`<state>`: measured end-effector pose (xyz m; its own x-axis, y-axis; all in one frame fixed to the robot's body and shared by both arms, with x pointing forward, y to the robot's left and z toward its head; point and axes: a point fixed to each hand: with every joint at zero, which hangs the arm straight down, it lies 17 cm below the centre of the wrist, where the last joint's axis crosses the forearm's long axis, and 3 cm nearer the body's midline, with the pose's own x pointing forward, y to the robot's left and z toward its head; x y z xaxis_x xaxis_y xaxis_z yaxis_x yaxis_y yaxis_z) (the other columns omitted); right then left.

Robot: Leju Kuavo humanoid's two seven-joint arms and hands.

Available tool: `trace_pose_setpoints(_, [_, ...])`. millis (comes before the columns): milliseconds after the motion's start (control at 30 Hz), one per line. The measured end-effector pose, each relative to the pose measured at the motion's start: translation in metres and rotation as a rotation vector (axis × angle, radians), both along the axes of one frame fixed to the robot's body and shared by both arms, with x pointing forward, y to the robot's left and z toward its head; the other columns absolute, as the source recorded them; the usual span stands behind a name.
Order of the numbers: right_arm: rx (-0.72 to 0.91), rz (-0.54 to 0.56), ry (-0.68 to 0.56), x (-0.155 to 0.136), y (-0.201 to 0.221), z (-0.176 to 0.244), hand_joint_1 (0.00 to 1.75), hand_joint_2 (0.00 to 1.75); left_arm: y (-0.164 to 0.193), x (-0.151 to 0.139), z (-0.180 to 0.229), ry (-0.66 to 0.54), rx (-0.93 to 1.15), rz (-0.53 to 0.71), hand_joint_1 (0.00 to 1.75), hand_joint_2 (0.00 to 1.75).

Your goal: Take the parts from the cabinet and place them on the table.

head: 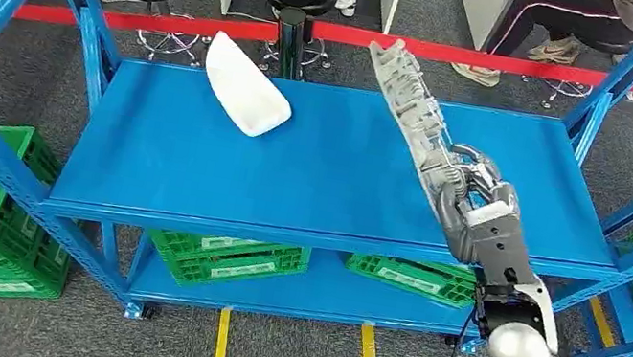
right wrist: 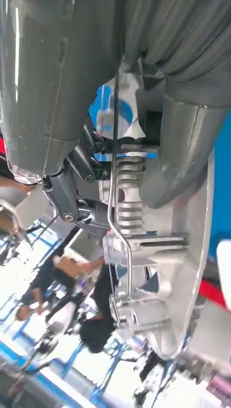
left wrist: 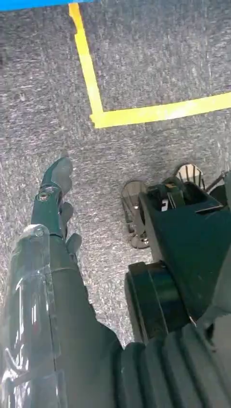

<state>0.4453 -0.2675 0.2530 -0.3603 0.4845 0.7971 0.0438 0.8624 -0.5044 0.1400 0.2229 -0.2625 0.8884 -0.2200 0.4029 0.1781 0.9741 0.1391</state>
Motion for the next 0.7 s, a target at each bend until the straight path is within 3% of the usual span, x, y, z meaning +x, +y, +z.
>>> trace_pose_setpoints(533, [0.079,-0.024,-0.123,-0.021,-0.009,0.05,1.75,1.75,-0.002,0.005,0.002,-0.03,-0.015,0.015,0.0,1.75])
trace_pose_setpoints(700, [0.074,0.003,-0.21,-0.041,0.004,0.073,1.75,1.75,-0.004,0.006,0.003,-0.04,-0.028,0.012,0.0,1.75])
